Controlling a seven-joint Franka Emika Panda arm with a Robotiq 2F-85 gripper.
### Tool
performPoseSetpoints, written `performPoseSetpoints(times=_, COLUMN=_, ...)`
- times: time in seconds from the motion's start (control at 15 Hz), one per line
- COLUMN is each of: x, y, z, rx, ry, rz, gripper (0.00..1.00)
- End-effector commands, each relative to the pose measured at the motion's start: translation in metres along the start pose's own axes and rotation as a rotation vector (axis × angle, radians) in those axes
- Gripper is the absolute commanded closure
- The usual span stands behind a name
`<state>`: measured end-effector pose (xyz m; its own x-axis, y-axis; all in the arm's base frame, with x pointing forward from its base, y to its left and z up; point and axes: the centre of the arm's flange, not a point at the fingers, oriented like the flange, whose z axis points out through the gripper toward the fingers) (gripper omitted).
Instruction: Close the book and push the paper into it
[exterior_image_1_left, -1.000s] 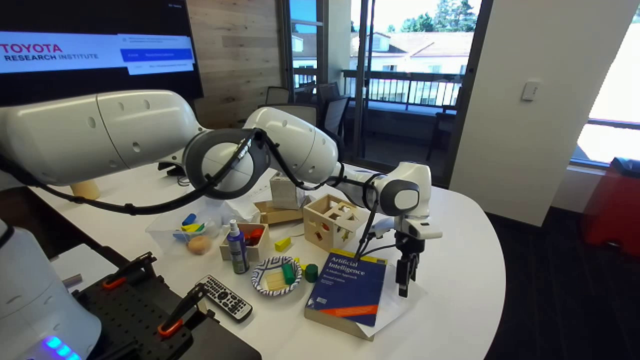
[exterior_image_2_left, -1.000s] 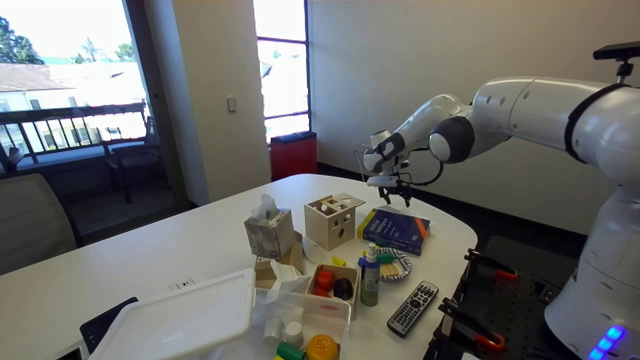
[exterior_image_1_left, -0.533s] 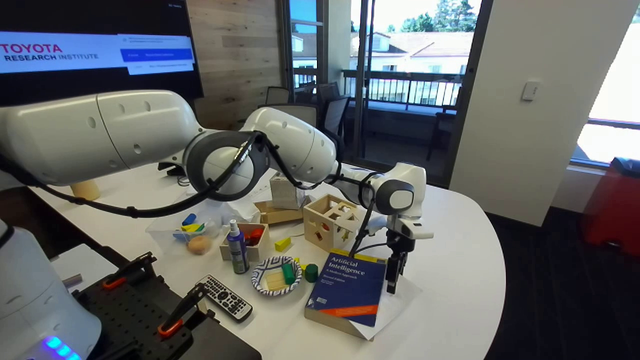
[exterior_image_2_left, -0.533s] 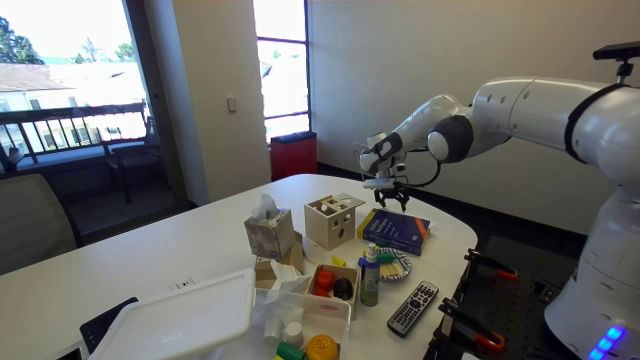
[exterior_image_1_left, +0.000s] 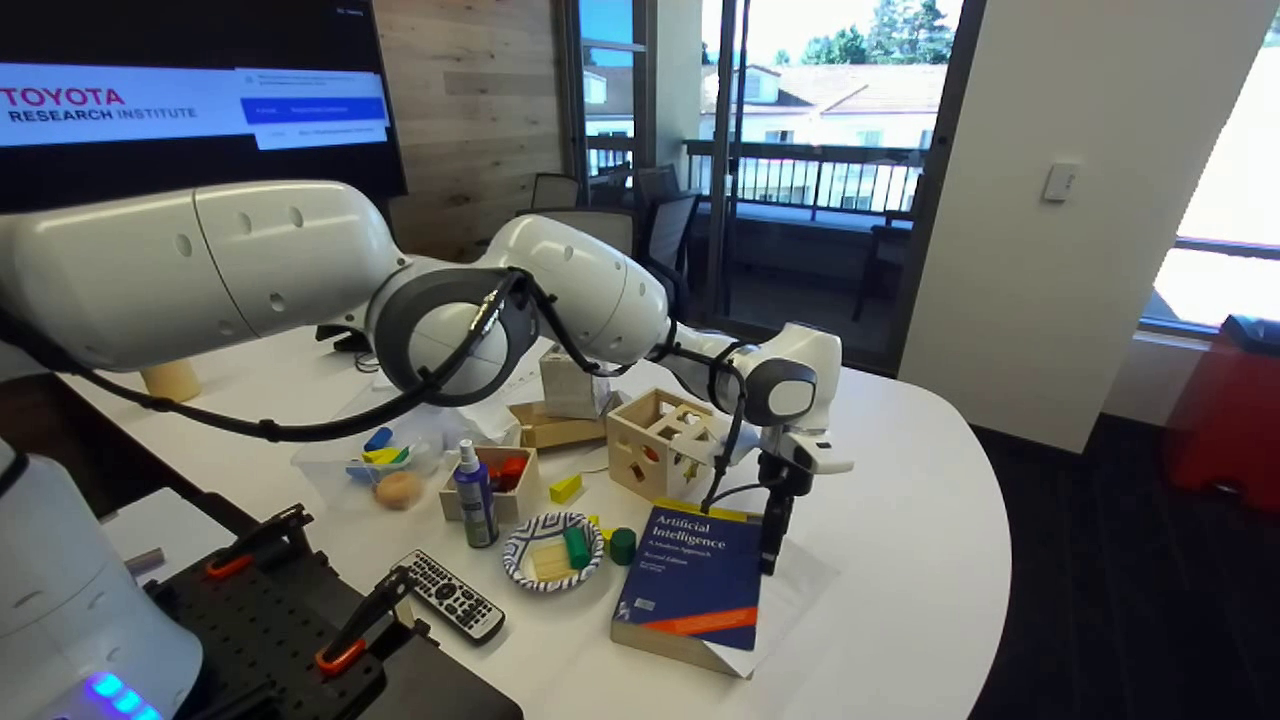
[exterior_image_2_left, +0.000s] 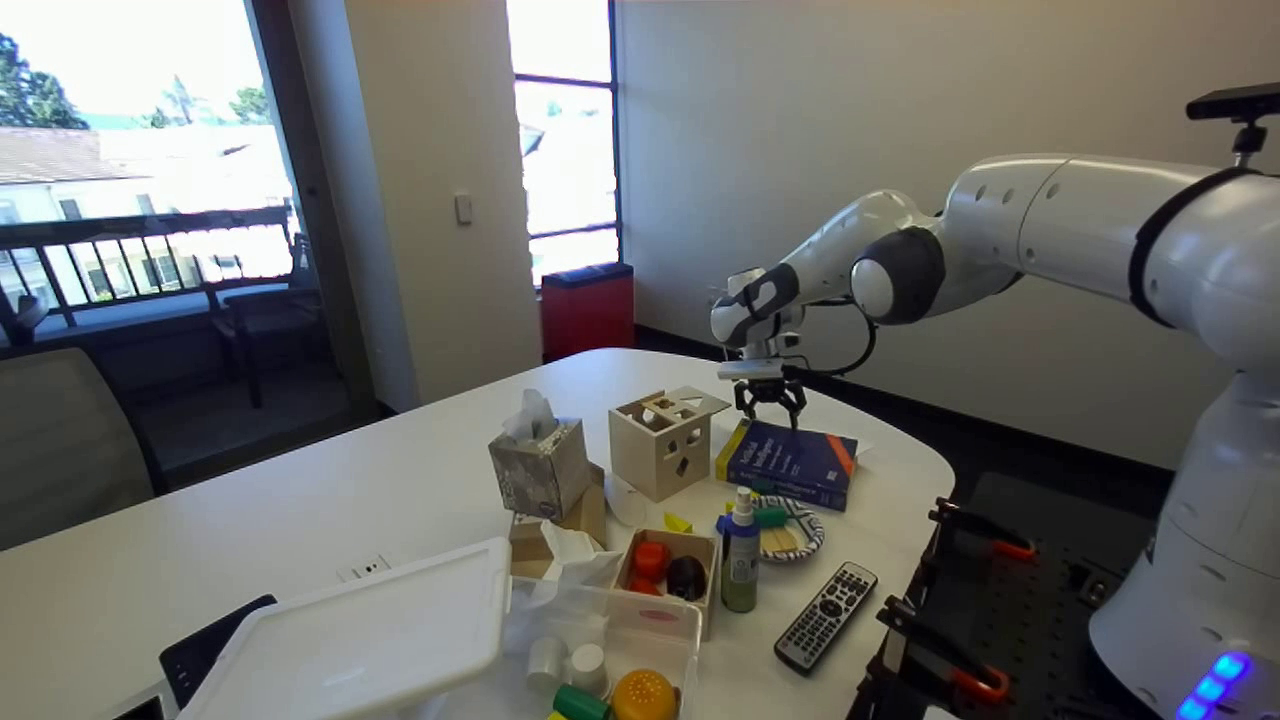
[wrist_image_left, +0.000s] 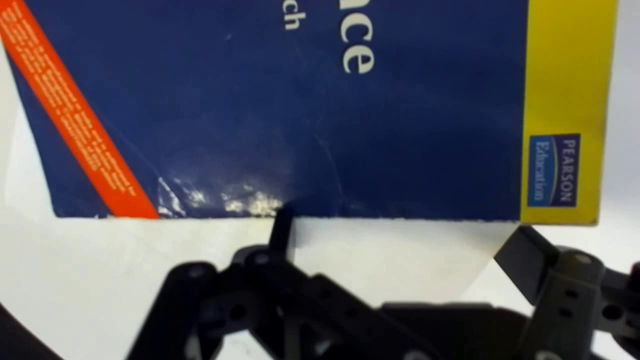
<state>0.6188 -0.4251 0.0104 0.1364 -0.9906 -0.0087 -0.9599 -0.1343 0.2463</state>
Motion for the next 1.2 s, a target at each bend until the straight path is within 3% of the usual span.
performPoseSetpoints(times=0.0, x=0.001, y=-0.011, z=-0.005, rx=0.027, ry=-0.047, rz=-0.054, gripper=0.00)
performPoseSetpoints(times=0.53, x=-0.003, y=-0.001, z=-0.055, rx=0.091, ry=0.007, rz=-0.041, gripper=0.00)
performPoseSetpoints(times=1.13, x=0.035, y=0.014, z=-0.058, rx=0.081, ry=0.122, rz=0.245, gripper=0.00)
